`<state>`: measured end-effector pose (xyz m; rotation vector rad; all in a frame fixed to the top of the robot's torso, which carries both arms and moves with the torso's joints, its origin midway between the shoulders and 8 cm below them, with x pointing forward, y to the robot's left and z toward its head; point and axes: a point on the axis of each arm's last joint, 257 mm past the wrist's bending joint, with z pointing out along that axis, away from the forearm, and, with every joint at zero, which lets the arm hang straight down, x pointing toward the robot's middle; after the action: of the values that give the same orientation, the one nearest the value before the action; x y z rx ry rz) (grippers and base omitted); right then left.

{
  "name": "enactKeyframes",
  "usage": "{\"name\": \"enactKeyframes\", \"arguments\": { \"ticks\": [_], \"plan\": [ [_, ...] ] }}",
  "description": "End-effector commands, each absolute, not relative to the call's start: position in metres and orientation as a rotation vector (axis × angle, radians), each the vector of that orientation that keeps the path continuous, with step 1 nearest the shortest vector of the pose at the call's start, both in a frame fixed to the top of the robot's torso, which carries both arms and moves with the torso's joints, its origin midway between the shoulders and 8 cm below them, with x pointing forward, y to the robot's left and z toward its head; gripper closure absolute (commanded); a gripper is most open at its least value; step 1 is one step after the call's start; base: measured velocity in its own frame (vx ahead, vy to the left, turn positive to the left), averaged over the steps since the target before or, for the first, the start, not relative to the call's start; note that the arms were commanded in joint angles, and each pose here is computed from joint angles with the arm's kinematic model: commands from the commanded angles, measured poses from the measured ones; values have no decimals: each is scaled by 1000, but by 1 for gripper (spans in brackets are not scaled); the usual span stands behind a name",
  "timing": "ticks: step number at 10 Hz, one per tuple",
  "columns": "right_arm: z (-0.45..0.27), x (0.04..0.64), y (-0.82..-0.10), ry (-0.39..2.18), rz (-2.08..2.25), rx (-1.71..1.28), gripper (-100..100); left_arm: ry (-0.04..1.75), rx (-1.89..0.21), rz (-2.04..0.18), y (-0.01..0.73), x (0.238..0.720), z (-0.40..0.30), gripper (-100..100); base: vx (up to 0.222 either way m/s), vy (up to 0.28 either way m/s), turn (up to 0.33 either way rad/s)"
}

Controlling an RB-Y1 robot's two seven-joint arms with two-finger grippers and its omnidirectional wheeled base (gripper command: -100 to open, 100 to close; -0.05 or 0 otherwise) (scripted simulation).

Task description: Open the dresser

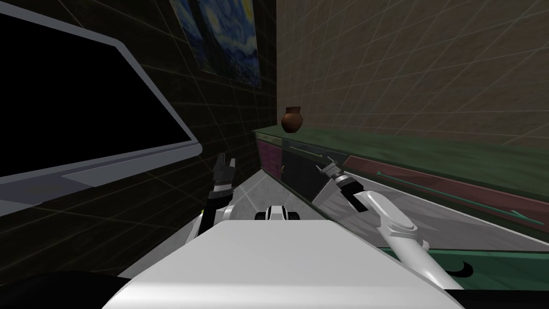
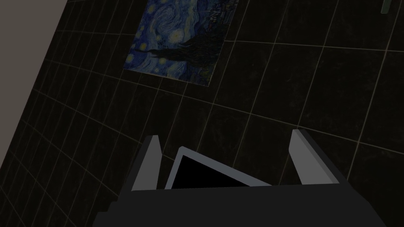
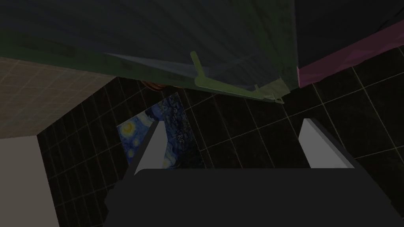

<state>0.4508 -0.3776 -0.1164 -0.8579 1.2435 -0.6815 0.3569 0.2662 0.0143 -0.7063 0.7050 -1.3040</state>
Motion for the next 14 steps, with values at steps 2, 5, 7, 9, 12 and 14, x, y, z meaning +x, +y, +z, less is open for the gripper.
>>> {"name": "enactKeyframes", "arguments": {
  "ticks": [2,5,7,9,12,14],
  "plan": [
    [-120,455,-403,1220,-858,-989,-100,705,-706,-1304,266,357,14,0,62,40,-12],
    [-121,456,-411,1209,-910,-1031,-100,705,-706,-1304,266,357,14,0,35,24,-7],
    [-117,456,-415,1208,-919,-1037,-100,705,-706,-1304,266,357,14,0,79,34,15],
    [-114,455,-414,1203,-915,-1037,100,705,-706,-1304,266,357,14,0,-31,33,-24],
    [-110,453,-411,1194,-909,-1041,100,705,-706,-1304,266,357,14,0,-137,127,-33],
    [-107,454,-409,1186,-910,-1040,100,705,-706,-1304,266,357,14,0,-93,87,-27]
  ]
}}
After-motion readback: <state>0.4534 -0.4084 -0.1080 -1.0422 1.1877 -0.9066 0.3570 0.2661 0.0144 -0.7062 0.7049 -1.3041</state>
